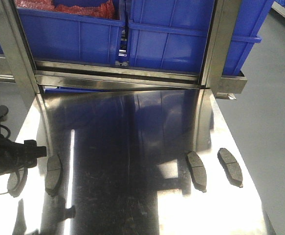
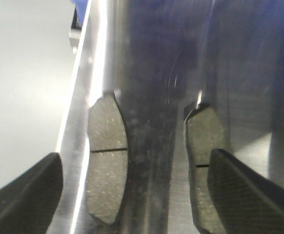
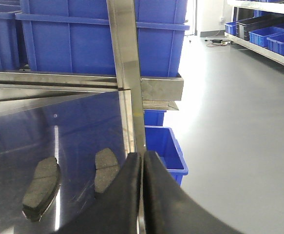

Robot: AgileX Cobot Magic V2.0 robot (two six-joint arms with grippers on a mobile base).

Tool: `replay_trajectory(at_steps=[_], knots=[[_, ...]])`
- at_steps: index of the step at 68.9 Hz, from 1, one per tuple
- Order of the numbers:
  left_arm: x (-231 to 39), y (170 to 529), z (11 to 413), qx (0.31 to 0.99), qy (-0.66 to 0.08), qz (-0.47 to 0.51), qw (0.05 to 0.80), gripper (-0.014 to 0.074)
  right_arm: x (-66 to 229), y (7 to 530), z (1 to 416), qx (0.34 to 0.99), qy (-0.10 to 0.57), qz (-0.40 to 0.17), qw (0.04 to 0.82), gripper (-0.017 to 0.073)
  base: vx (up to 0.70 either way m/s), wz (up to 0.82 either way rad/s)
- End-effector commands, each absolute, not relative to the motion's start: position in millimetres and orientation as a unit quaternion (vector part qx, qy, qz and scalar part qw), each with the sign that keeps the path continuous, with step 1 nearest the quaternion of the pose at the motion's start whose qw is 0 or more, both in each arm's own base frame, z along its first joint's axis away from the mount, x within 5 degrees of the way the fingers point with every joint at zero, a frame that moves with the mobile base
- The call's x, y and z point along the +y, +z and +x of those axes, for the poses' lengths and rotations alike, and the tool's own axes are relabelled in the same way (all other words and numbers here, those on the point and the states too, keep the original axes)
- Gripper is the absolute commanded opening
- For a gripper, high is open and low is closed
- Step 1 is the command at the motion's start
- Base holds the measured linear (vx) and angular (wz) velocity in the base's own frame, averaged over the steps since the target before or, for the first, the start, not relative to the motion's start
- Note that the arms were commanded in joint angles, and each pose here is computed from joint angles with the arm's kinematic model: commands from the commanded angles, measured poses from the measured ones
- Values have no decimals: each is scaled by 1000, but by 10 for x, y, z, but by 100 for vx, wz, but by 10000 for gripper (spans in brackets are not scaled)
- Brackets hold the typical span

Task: Move and align brake pads A on conveyor
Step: 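Lower the left gripper onto the brake pad nearest it and close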

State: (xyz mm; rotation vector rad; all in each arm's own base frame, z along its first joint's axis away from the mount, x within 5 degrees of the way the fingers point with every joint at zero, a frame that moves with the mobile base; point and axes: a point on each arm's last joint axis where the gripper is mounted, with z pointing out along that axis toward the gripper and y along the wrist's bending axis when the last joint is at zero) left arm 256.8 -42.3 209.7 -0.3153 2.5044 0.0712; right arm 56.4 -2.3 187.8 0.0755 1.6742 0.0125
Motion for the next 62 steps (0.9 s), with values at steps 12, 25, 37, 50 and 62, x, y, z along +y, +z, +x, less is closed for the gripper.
replay_trajectory(at_steps=[12,25,37,50,62], knots=[[-304,1953,2753,943,28,-152,293,551,-25,1899,564,716,1,31,698,-3,0,0],[-279,1911,2800,942,18,-154,298,551,-25,1899,564,716,1,31,698,-3,0,0],[-307,1799,2851,946,12,-144,290,551,-25,1899,564,716,1,31,698,-3,0,0],[-331,1654,2897,951,8,-139,276,551,-25,1899,564,716,1,31,698,-3,0,0],[-342,1592,2914,953,6,-137,270,551,-25,1899,564,716,1,31,698,-3,0,0]])
